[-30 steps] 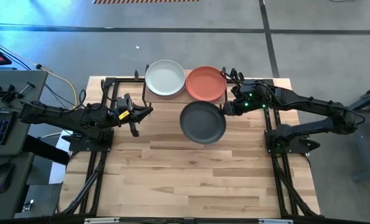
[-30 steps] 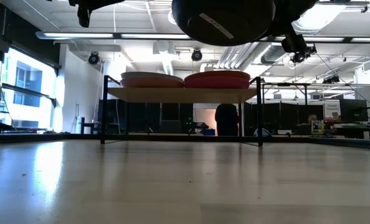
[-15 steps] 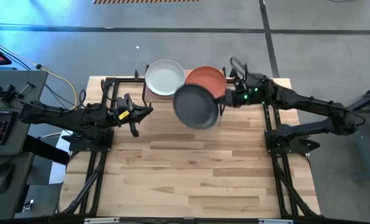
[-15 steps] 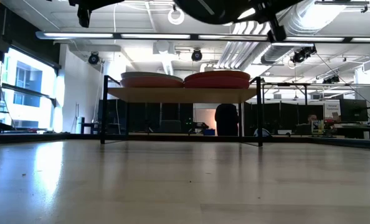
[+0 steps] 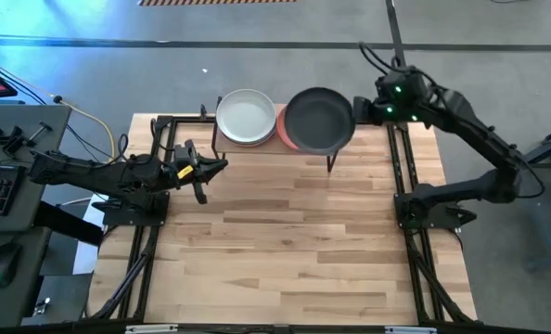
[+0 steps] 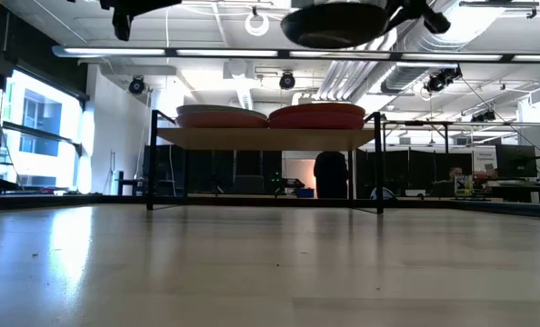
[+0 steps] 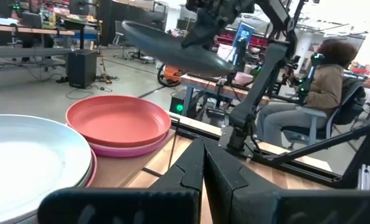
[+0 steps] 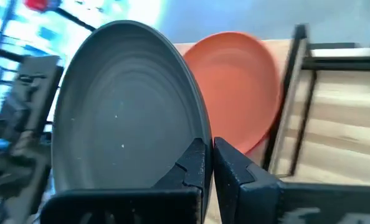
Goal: Place and stack plates onto a shelf
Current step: Stack the black plate on top of the brown plate
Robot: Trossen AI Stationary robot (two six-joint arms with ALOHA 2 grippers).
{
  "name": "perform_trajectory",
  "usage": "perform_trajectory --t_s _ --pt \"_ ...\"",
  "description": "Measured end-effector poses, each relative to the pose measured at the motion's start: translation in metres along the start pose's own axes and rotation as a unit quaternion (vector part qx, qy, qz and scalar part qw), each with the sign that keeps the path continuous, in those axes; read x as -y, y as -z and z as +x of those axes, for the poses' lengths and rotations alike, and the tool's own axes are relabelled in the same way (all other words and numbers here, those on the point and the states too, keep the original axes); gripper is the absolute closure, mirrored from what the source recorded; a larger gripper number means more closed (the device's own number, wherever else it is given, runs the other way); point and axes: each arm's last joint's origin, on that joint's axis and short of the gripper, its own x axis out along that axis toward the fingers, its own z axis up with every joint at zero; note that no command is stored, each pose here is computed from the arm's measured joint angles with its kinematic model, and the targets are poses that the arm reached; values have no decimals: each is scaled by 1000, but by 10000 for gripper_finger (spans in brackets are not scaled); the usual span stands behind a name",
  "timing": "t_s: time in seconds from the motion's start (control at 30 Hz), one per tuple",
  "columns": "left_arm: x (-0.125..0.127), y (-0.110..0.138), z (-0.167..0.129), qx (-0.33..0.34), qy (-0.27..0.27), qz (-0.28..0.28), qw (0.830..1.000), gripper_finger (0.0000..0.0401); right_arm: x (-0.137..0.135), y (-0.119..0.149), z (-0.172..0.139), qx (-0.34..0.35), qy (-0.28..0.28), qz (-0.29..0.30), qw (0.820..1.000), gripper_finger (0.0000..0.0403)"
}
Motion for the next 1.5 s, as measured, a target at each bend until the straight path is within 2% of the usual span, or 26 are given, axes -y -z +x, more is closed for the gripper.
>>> perform_trajectory --t_s 0.13,0.37,0.53,0.73,1.03,1.5 --pt "-1 0 0 2 -9 -3 1000 401 -1 -16 18 -6 26 -11 1000 403" --pt "-1 1 0 -4 -10 -23 1000 401 11 -33 75 -57 83 -36 994 403" --pt "-1 2 0 -6 -11 -36 999 401 15 -42 99 -69 78 -53 993 403" --pt "-1 2 0 -6 -11 -44 999 401 28 -55 103 -56 95 -42 993 403" --pt "-1 2 0 -7 -12 -57 998 401 38 -49 109 -89 113 -46 989 403" --pt "-1 4 0 -18 -15 -51 998 401 40 -50 111 -68 140 -41 987 403"
